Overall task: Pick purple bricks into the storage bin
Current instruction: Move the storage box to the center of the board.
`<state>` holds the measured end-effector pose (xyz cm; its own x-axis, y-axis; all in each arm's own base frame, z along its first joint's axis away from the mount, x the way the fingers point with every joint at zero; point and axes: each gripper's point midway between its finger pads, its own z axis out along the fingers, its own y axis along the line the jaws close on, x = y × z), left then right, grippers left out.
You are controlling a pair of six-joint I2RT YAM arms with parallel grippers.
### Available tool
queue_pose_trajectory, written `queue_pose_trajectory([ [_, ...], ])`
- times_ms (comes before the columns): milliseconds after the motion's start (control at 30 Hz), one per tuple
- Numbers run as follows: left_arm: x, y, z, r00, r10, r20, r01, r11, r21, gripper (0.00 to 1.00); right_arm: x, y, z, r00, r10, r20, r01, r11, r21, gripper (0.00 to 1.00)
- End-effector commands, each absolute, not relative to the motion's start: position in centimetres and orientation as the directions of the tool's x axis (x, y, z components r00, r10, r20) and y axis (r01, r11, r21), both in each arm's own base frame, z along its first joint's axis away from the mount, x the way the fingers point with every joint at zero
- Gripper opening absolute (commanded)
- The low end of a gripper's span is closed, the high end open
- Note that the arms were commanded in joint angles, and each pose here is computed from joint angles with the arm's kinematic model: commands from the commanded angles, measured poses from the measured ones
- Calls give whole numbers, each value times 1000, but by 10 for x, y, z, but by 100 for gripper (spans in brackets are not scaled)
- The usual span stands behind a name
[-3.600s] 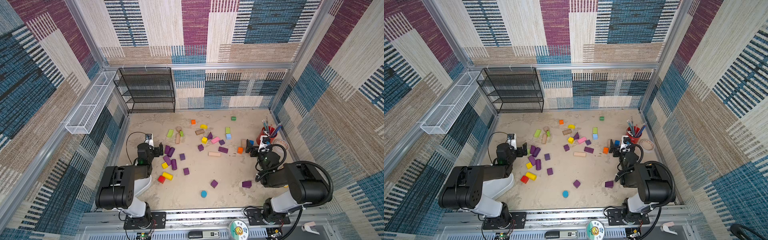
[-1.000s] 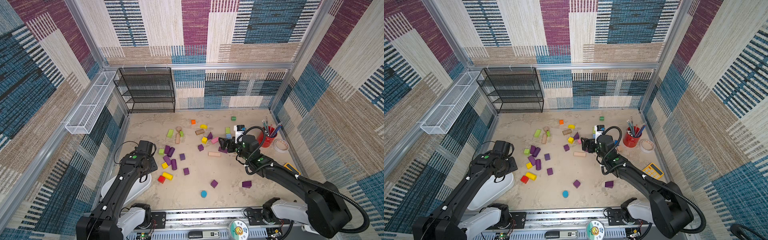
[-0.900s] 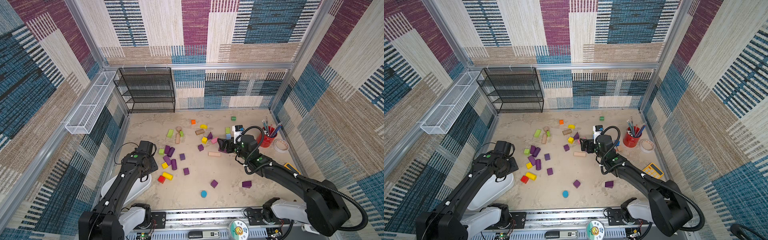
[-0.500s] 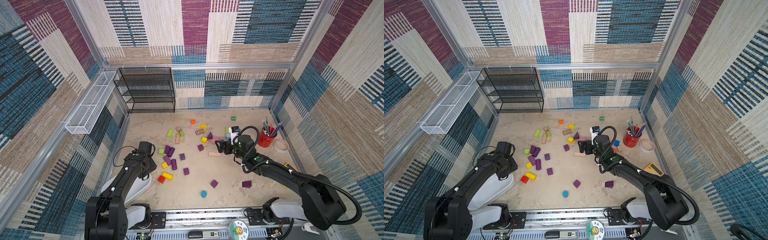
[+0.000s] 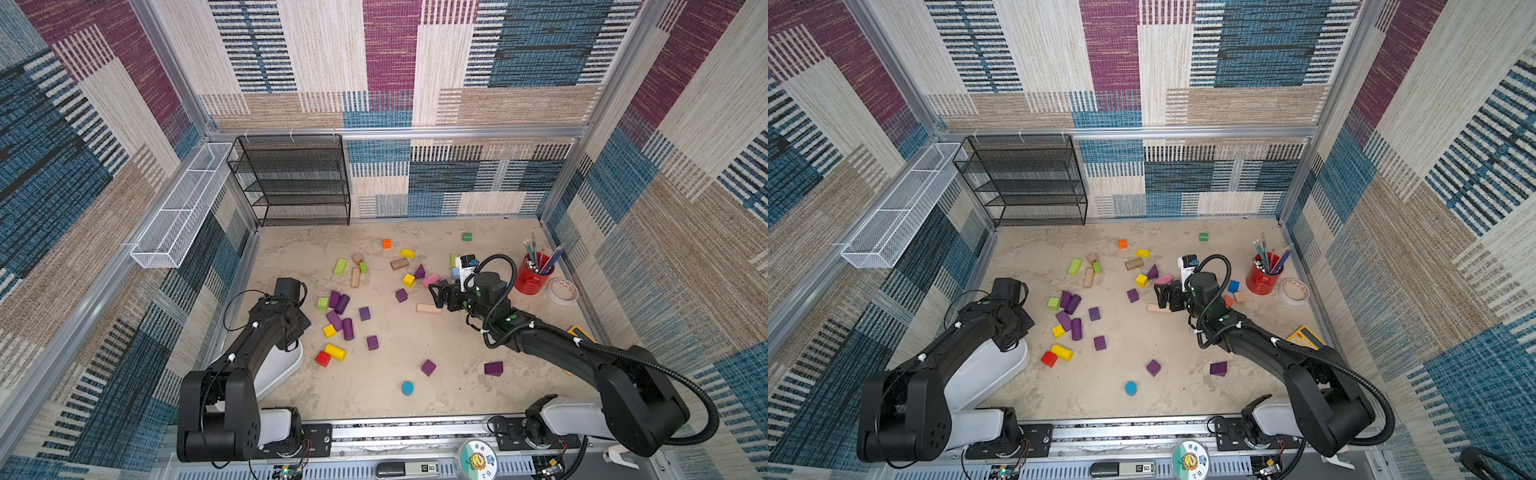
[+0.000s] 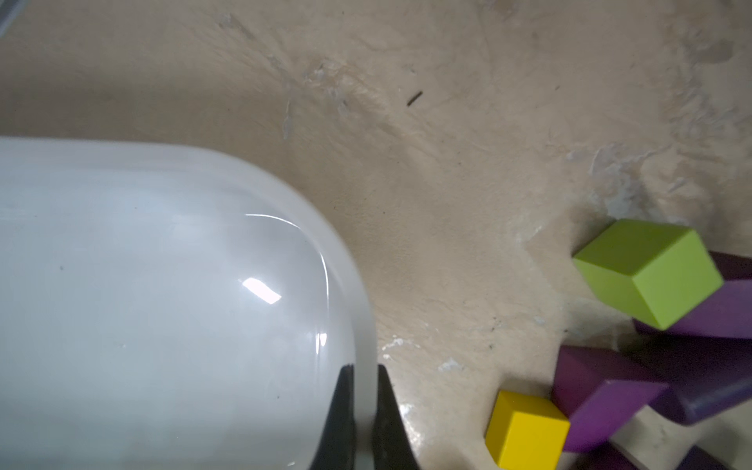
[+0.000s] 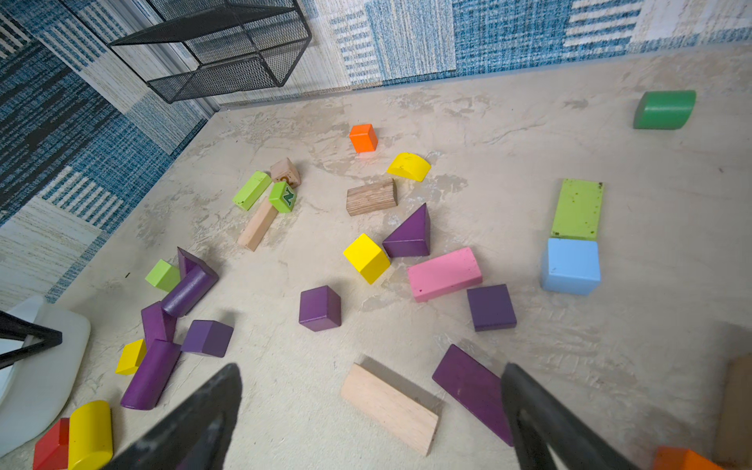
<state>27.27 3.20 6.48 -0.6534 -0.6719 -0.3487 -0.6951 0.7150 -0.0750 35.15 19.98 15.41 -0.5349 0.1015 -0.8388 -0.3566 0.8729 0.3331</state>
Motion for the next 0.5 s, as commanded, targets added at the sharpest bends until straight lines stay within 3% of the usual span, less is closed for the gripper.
queue_pose_trajectory([
  [0, 293, 32, 77, -610, -697, -377, -708, 693, -134, 0, 356, 202, 162, -502, 105, -858, -374, 869, 325, 100],
  [467, 367, 28, 75, -424, -858, -291, -804, 504, -315, 0, 361, 214, 155, -502, 66, -862, -424, 850, 313, 100],
])
